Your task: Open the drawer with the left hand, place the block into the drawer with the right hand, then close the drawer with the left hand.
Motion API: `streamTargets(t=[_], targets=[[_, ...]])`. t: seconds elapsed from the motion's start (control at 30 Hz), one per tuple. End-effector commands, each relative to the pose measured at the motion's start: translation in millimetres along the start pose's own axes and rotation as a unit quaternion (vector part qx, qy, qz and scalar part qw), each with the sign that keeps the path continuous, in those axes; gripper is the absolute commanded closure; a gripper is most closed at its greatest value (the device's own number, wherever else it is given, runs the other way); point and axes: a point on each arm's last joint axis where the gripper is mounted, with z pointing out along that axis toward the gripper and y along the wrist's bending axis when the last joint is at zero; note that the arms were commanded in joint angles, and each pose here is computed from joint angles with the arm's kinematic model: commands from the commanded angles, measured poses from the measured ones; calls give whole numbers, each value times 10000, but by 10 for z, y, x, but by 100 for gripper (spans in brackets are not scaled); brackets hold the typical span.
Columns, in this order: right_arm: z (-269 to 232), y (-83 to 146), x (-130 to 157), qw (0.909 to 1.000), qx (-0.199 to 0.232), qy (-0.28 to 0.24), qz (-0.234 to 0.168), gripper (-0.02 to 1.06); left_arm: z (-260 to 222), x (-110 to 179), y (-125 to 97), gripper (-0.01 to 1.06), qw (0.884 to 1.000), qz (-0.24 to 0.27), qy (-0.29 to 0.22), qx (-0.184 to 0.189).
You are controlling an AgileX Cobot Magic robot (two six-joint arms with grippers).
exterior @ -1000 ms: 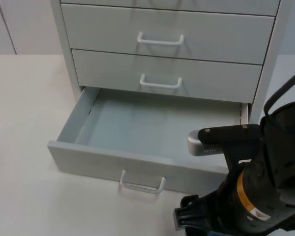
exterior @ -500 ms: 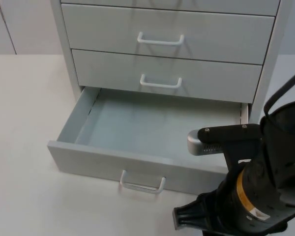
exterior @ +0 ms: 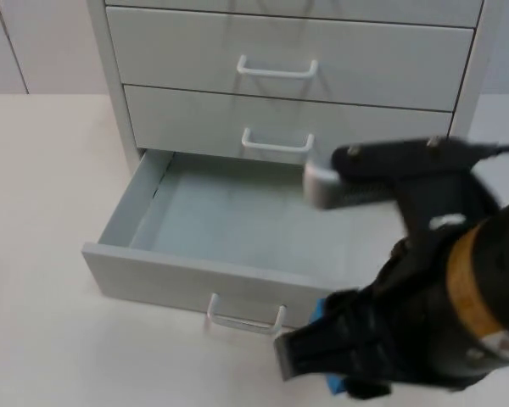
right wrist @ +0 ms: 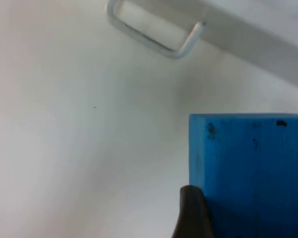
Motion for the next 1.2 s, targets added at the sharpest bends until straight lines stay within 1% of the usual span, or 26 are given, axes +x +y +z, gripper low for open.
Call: streamTargets(t=[0.0, 0.1, 0.2, 0.27, 0.33, 0.53, 0.63, 0.73, 0.8, 0.87, 0.9, 1.03, 1.17], targets=[[-143, -39, -39, 9998, 42, -128, -125, 104, -5, 2, 1, 0, 9999, -77, -77, 20], [-279, -67, -87, 9993, -81, -318, -155, 104, -5, 2, 3, 0, 9999, -71, -78, 13], [-320, -81, -101, 9990, -94, -375, -216, 104, -5, 2, 3, 0, 9999, -71, -78, 13], [-326, -93, -102, 9990, -39, -379, -232, 104, -5, 2, 3, 0, 9999, -62, -78, 13], [-326, -96, -106, 9985, -18, -400, -386, 104, -5, 2, 3, 0, 9999, -62, -78, 13], [-325, -104, -127, 9971, 13, -482, -583, 104, -5, 2, 3, 0, 9999, -62, -78, 13], [-330, -126, -179, 9944, 139, -744, -732, 104, -5, 2, 3, 0, 9999, -62, -78, 13], [-325, -163, -235, 9938, 218, -923, -578, 104, -5, 2, 3, 0, 9999, -62, -78, 13], [-291, -254, -324, 9944, 232, -995, -279, 104, -5, 2, 3, 0, 9999, -62, -78, 13], [-247, -356, -434, 9943, 116, -1064, -18, 104, -5, 2, 3, 0, 9999, -62, -78, 13], [-247, -356, -434, 9943, 116, -1064, -18, 104, -5, 2, 3, 0, 9999, -62, -78, 13], [-180, -575, -641, 9909, -128, -1260, 454, 104, -5, 0, 2, 0, 9999, -60, -87, 14], [-165, -640, -705, 9888, -250, -1345, 590, 104, -5, 0, 1, 0, 9999, -66, -86, 21]])
